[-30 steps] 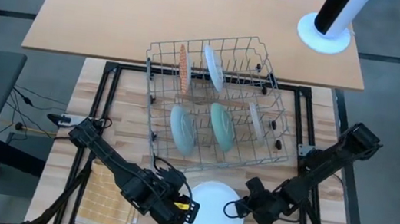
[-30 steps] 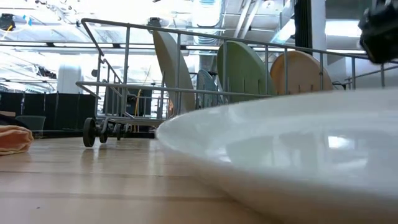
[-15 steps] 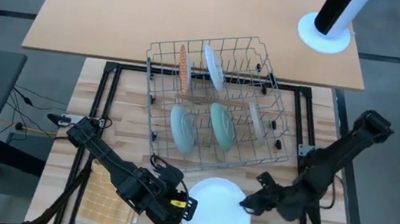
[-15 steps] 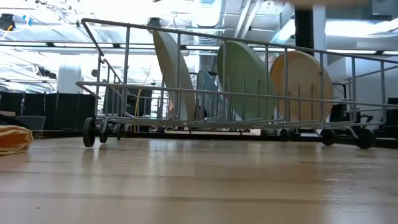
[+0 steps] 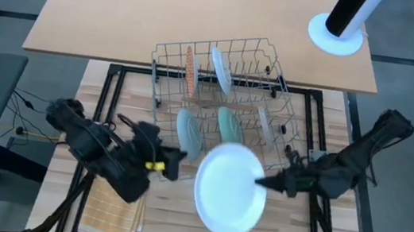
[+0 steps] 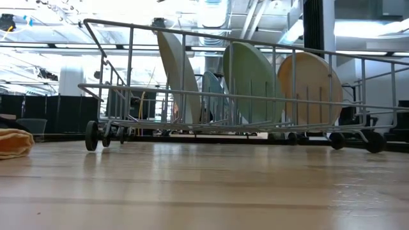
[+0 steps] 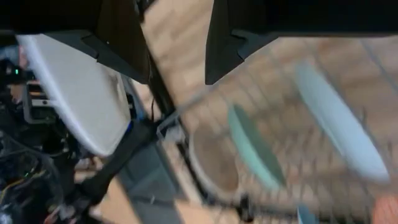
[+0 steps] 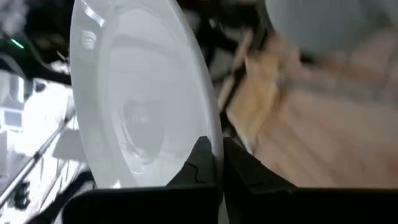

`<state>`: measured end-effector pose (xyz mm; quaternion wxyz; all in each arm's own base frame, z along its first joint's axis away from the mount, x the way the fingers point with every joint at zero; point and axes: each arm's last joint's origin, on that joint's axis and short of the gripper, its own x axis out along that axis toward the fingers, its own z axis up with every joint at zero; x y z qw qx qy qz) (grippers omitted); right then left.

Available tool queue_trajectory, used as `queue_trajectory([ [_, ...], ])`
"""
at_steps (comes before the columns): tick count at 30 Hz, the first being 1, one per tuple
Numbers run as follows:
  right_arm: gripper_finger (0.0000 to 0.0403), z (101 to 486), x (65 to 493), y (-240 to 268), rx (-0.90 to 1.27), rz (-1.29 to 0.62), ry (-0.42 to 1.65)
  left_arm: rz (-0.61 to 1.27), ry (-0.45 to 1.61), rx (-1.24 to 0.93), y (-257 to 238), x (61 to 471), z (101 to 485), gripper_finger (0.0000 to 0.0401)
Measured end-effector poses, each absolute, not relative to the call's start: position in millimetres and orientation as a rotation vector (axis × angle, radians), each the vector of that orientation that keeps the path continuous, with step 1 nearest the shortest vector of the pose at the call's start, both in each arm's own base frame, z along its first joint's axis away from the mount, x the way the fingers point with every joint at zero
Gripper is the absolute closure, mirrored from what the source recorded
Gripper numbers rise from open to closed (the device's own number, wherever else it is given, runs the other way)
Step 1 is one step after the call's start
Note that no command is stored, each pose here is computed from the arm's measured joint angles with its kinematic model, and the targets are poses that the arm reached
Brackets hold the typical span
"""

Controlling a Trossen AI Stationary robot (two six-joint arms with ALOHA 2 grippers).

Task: Sort dishes
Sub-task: Put the white plate in the dish rack

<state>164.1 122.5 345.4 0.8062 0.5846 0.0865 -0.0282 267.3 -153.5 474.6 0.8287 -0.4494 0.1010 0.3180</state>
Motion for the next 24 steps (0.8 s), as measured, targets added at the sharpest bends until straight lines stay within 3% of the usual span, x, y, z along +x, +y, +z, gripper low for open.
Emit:
queue_trajectory([
  [10, 0.04, 450, 160, 58, 1.079, -0.213, -0.146, 0.835, 0.02, -0.817, -94, 245, 504, 0.0252],
  [16, 0.04, 509, 142, 24, 0.908, -0.446, -0.274, 0.949, -0.007, -0.728, -52, 237, 515, 0.0252],
  [24, 0.04, 553, 127, 3, 0.73, -0.707, -0.241, 1.042, 0.051, -0.604, -17, 232, 519, 0.0252],
])
